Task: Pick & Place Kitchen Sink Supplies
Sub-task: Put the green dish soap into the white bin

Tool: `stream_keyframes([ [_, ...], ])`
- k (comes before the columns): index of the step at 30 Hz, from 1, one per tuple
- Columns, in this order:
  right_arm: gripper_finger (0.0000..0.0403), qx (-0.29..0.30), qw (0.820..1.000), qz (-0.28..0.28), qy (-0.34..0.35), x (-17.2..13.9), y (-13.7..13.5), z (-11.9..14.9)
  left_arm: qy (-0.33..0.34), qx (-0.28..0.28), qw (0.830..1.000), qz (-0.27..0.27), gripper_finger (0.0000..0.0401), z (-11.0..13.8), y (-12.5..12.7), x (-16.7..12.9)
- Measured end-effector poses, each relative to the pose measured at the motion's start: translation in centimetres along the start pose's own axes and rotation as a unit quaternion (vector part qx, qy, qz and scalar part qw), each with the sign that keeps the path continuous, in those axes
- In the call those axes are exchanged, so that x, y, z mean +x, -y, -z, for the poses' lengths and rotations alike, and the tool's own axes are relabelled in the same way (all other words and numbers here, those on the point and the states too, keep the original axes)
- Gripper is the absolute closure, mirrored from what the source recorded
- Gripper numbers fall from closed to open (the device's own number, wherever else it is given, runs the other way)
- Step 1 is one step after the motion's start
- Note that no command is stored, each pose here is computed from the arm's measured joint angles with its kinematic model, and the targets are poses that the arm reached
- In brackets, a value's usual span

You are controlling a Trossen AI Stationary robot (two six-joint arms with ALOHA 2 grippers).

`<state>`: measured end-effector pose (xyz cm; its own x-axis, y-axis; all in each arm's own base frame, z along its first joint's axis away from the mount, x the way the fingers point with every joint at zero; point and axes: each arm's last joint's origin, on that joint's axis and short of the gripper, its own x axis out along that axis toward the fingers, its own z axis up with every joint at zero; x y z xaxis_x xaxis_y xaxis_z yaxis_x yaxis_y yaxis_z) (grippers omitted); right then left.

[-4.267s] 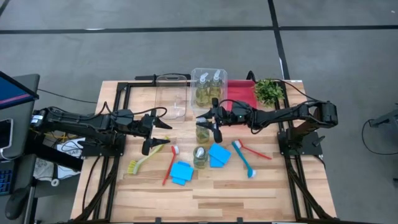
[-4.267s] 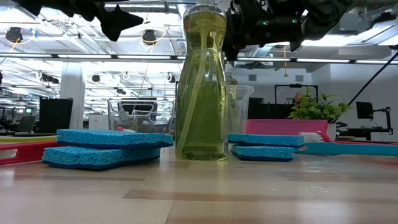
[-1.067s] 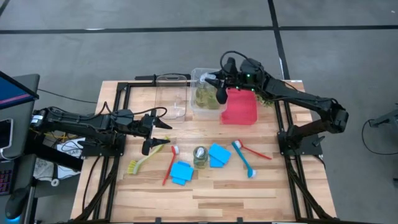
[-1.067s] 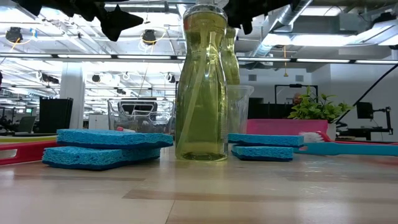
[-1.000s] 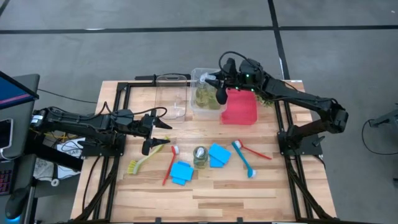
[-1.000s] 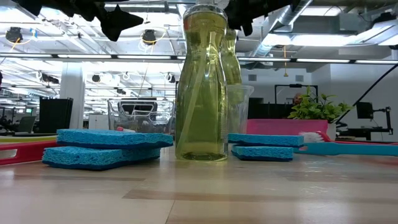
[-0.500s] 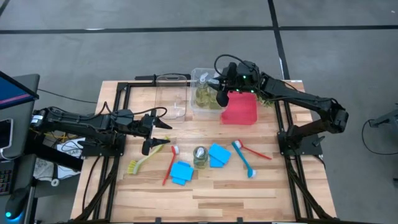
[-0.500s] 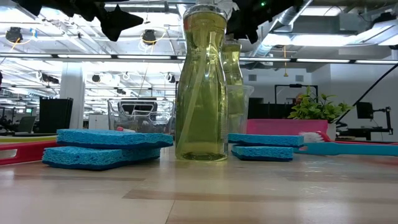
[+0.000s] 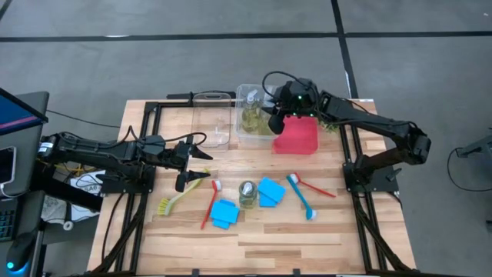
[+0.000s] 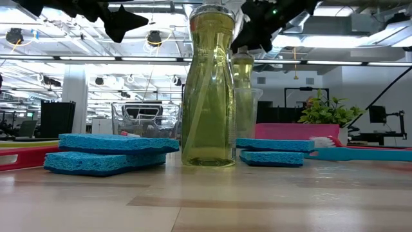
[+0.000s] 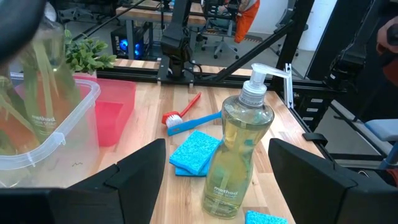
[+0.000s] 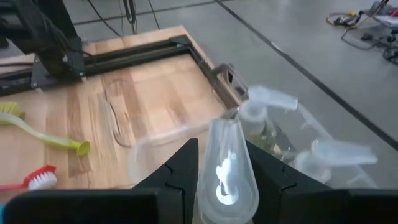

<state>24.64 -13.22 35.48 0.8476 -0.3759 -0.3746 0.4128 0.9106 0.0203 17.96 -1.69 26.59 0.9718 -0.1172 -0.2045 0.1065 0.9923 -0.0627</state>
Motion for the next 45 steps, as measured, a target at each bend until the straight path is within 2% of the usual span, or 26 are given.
stream_keyframes([
  [4,0.0310,0.002,1.000,0.000,-0.016,0.4,0.0,1.0,0.000,0.000,1.000,0.000,0.0114,0.0,0.0,0.0],
  [12,0.0310,0.002,1.000,0.000,-0.011,0.6,0.0,1.0,0.000,0.000,1.000,0.000,0.0114,0.0,0.0,0.0],
  [18,0.0310,0.007,0.999,-0.001,-0.042,3.1,0.2,2.1,0.000,0.000,1.000,0.000,0.0114,0.0,0.0,0.0],
  [24,0.0310,0.007,0.999,-0.001,-0.040,4.9,0.3,2.3,0.000,0.000,1.000,0.000,0.0114,0.0,0.0,0.0],
  [45,0.0307,0.004,0.998,-0.001,-0.055,3.3,0.2,1.9,0.000,0.000,1.000,0.000,0.0114,0.0,0.0,0.0],
])
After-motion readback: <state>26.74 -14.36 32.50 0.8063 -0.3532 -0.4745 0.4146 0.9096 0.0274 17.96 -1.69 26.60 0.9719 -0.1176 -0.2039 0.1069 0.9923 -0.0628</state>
